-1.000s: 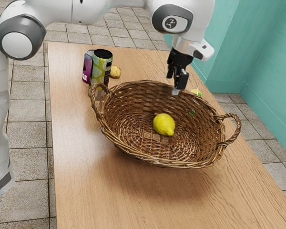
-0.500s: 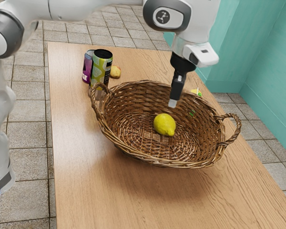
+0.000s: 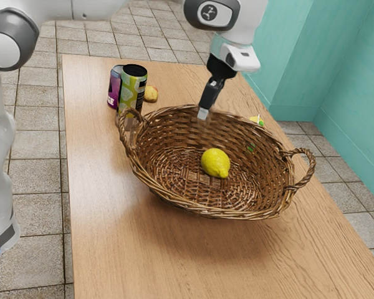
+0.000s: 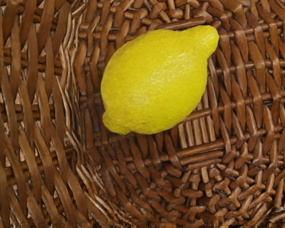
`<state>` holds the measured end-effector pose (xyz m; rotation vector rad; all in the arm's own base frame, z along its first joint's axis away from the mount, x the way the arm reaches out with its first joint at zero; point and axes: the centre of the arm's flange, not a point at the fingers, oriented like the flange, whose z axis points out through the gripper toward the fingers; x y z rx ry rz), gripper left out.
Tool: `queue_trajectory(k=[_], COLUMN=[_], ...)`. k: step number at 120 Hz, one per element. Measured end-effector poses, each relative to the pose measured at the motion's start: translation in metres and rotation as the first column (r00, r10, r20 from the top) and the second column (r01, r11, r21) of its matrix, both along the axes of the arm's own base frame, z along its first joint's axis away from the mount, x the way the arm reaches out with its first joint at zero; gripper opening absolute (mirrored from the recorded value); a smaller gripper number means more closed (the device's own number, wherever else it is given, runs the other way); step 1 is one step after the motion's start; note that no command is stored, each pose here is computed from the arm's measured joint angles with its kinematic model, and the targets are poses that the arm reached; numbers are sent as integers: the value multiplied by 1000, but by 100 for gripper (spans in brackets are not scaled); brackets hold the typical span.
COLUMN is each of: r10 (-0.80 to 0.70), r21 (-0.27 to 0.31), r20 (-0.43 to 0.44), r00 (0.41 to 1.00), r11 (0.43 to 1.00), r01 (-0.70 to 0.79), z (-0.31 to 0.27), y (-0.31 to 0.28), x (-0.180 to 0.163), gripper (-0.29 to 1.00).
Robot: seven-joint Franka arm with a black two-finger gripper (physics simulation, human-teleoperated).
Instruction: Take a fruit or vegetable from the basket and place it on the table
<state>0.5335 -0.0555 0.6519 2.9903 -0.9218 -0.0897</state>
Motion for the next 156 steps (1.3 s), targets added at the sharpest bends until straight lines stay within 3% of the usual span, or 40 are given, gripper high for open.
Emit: queue_trajectory(k=[57, 71, 87, 119, 133, 156], r10=[66, -6, -177, -507, -499, -342], r21=[-47, -59, -63, -68, -72, -75], r20=[-31, -30, -26, -17, -16, -8], r00=[997, 1000, 984, 862, 866, 940], r11=[997, 998, 983, 861, 865, 937], r01=[-67, 4, 175, 505, 497, 340], z=[-16, -17, -16, -17, -21, -22], y=[113, 85, 1, -171, -163, -65], x=[10, 13, 12, -29, -21, 14], gripper=[70, 70, 70, 70, 70, 70])
